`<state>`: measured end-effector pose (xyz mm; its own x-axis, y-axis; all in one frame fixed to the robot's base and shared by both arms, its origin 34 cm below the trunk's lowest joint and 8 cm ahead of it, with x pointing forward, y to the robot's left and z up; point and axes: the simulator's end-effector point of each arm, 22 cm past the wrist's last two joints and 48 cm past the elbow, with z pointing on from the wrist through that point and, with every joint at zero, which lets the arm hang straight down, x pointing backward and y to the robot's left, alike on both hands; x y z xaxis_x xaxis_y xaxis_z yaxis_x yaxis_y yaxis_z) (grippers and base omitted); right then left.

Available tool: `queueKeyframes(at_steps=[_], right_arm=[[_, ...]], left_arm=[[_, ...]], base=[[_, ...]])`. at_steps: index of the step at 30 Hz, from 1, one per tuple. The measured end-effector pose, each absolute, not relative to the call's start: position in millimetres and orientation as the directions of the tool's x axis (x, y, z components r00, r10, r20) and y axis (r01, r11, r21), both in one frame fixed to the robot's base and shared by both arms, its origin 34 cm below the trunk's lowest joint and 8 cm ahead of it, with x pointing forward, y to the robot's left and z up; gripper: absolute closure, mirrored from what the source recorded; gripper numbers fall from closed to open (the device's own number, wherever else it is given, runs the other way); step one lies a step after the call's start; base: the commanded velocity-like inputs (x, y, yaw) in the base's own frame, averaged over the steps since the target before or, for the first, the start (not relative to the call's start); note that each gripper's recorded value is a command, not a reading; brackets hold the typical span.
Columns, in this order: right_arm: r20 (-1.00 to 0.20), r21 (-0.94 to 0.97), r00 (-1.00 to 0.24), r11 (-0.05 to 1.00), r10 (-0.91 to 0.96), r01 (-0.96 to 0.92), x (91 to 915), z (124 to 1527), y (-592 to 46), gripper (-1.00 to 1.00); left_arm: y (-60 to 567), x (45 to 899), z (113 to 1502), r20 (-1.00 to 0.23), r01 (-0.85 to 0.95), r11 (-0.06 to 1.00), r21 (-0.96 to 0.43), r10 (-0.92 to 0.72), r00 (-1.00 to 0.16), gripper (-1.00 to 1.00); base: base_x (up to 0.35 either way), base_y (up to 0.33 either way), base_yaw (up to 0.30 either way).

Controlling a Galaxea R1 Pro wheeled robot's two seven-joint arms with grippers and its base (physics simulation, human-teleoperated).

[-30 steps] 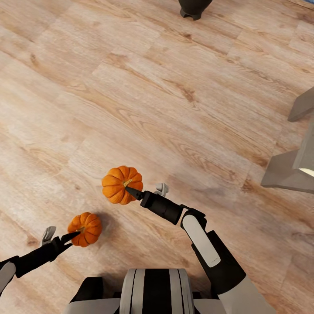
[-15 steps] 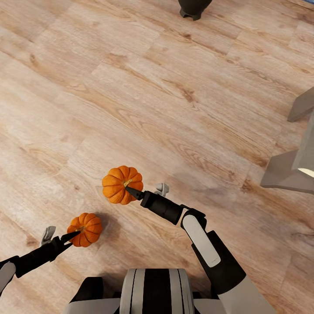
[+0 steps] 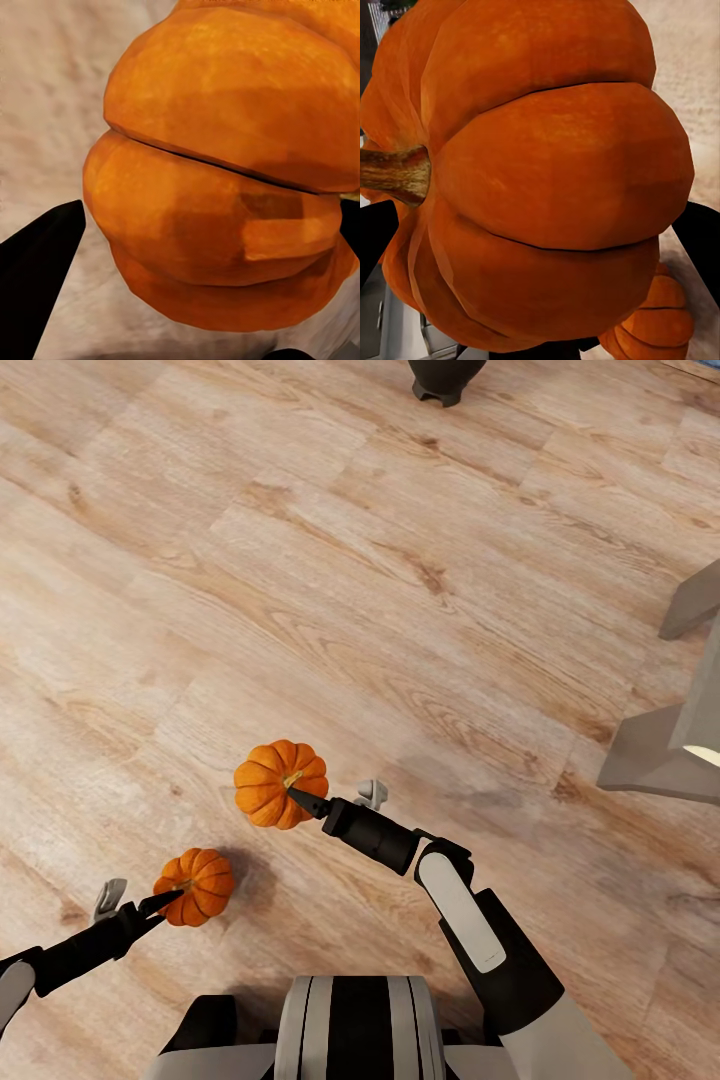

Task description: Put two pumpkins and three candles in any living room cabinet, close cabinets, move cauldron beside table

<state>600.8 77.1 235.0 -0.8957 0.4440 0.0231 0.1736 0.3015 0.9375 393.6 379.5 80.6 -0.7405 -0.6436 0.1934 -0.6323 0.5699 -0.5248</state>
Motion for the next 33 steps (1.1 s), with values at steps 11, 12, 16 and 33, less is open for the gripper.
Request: queueKeyframes(at_steps=[11,12,16,33], right_arm=[[0.023,0.938,-0.896,0.302,0.444,0.173,600.9,235.0,77.0,1.0],[0.023,0.938,-0.896,0.301,0.444,0.173,601.0,235.3,77.1,1.0],[0.023,0.937,-0.896,0.302,0.444,0.174,600.8,234.9,77.1,1.0],[-0.01,0.944,-0.895,0.3,0.445,0.138,610.4,257.0,76.8,1.0]], left_arm=[[381.1,393.7,80.6,0.19,-0.63,0.574,-0.523,-0.642,-0.742,1.0],[381.1,393.7,80.6,0.19,-0.63,0.574,-0.523,-0.643,-0.742,1.0],[381.1,393.7,80.6,0.19,-0.63,0.574,-0.523,-0.642,-0.743,1.0],[382.3,408.2,93.0,0.152,-0.599,0.59,-0.542,-0.632,-0.76,1.0]], base=[[0.0,0.0,0.0],[0.0,0.0,0.0],[0.0,0.0,0.0],[0.0,0.0,0.0]])
